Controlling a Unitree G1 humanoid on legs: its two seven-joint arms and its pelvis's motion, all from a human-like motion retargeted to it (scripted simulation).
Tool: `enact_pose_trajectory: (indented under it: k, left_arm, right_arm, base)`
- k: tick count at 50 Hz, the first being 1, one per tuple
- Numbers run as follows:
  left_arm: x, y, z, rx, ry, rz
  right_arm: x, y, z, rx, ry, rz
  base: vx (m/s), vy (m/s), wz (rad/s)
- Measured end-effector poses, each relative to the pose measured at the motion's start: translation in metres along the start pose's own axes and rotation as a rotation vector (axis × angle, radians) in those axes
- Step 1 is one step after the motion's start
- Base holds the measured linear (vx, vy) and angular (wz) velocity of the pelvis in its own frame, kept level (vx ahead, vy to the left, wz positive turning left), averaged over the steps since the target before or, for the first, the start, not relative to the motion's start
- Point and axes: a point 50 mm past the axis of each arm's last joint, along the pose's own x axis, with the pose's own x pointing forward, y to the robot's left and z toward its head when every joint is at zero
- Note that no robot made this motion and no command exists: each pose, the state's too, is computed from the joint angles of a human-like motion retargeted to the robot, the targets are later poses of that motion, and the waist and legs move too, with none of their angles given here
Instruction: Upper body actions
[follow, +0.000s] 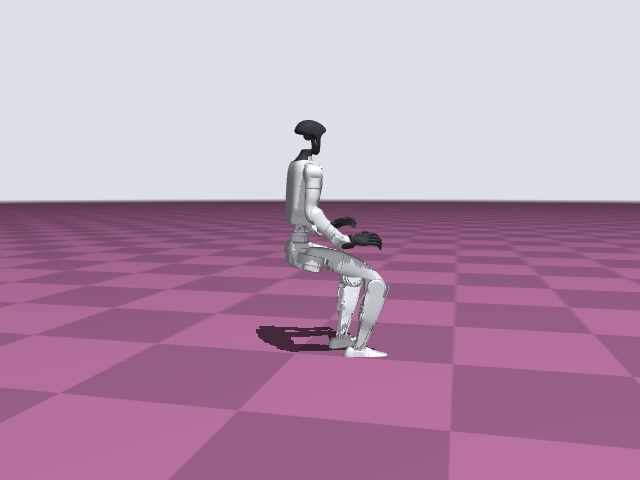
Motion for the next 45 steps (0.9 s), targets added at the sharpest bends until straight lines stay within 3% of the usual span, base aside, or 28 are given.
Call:
enact_pose_trajectory:
  k: [12, 45]
  left_arm:
    - [-0.001, -0.02, -0.008, 0.068, 0.147, -0.149]
    - [0.058, -0.028, -0.028, 0.194, 0.237, -0.206]
  right_arm:
    - [0.001, 0.0, 0.002, -0.033, -0.013, -0.005]
    - [0.072, -0.001, 0.006, -0.261, 0.106, 0.114]
  base:
    - [0.0, 0.0, 0.0]
    - [0.0, 0.0, 0.0]
